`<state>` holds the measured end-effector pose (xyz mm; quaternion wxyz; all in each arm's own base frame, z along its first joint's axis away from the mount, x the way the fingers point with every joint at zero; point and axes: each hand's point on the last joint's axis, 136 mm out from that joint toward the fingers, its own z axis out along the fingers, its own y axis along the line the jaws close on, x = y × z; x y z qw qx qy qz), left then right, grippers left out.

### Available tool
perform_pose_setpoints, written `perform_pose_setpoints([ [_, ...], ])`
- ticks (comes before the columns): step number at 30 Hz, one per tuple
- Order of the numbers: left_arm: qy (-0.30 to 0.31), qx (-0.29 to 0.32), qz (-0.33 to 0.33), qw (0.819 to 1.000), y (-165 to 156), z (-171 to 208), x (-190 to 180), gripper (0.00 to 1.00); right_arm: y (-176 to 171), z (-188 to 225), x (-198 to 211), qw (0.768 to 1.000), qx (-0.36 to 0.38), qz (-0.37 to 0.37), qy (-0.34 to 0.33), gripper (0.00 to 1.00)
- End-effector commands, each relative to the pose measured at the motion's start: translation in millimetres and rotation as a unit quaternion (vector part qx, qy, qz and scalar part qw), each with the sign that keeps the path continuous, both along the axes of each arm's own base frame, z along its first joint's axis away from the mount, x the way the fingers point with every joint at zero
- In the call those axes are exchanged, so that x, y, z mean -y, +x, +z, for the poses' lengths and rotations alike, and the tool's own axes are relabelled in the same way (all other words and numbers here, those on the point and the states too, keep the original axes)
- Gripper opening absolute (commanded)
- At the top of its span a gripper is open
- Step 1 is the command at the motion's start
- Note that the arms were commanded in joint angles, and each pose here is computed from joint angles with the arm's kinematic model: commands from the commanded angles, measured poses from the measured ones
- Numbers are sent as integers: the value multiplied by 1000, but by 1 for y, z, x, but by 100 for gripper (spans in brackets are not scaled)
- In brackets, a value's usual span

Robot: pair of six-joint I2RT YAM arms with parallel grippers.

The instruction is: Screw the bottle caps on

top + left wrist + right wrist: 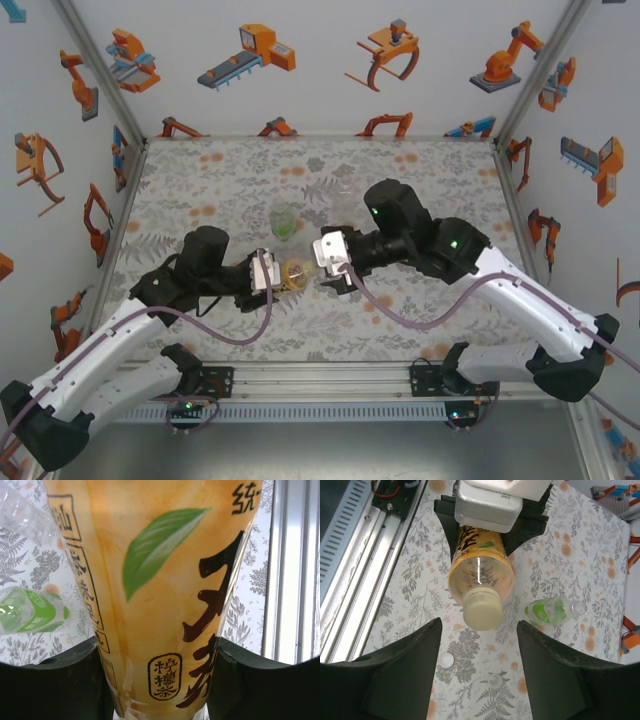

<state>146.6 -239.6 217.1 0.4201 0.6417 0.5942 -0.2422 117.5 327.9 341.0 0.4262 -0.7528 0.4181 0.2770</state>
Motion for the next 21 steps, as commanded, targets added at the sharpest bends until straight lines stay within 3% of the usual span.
perform_pose_setpoints([
  [1,-13,3,-30,999,-9,13,3,0,-7,7,-3,999,23,36,9,54],
  [8,-5,-7,-26,1000,-8,10,4,0,-11,6,-7,999,21,46,14,43],
  [15,-5,-7,-26,1000,-8,11,4,0,-15,4,-8,998,13,55,12,44],
  [21,-6,-4,-27,1000,-8,12,3,0,-14,4,-11,999,10,44,10,37],
])
